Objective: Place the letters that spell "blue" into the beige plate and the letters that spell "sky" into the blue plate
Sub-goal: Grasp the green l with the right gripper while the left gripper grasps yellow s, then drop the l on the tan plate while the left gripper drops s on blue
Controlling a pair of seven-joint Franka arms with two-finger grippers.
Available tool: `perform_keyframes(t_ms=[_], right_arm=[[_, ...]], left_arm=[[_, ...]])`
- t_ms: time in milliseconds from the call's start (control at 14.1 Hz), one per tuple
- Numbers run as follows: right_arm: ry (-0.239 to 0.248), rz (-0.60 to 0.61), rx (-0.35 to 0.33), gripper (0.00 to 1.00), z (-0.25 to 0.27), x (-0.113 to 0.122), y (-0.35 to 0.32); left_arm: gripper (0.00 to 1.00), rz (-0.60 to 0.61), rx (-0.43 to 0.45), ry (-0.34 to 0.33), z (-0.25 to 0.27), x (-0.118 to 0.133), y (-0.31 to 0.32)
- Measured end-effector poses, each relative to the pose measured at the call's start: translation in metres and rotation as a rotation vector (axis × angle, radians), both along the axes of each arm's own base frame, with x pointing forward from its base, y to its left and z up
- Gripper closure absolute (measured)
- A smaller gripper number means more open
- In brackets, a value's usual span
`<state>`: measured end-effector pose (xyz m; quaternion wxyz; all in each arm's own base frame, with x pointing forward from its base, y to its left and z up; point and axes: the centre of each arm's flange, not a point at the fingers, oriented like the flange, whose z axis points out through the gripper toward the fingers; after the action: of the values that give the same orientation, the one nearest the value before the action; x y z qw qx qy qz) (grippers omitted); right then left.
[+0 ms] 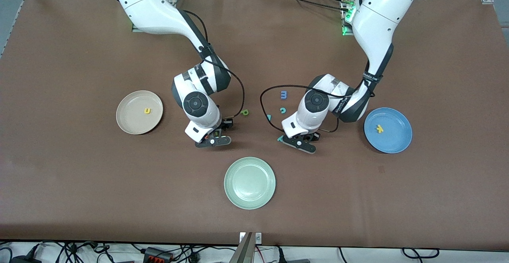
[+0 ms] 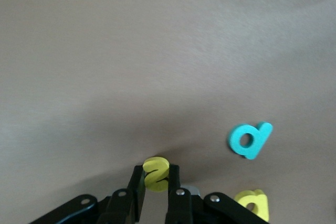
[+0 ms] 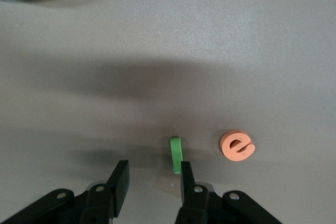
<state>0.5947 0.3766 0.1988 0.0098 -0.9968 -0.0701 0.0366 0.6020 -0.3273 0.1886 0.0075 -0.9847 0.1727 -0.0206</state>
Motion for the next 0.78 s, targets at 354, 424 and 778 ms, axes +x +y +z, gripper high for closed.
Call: perform_keyframes(t_ms=[354, 424, 778], right_arm=[[-0.019, 0.029, -0.036, 0.52, -0.012, 0.001, -0.004], [-0.019, 0.030, -0.037, 0.52, -0.014, 0.001, -0.004], [-0.016, 0.030, -0.040, 0.61, -0.017, 0.001, -0.004]], left_arm=[[0.78, 0.112, 0.134, 0.110, 0.084, 0.027, 0.089], [0.78, 0.116, 0.160, 0.151, 0.094, 0.030, 0.119], [0.78, 0.205, 0.190, 0.301, 0.064, 0.029, 0.244]])
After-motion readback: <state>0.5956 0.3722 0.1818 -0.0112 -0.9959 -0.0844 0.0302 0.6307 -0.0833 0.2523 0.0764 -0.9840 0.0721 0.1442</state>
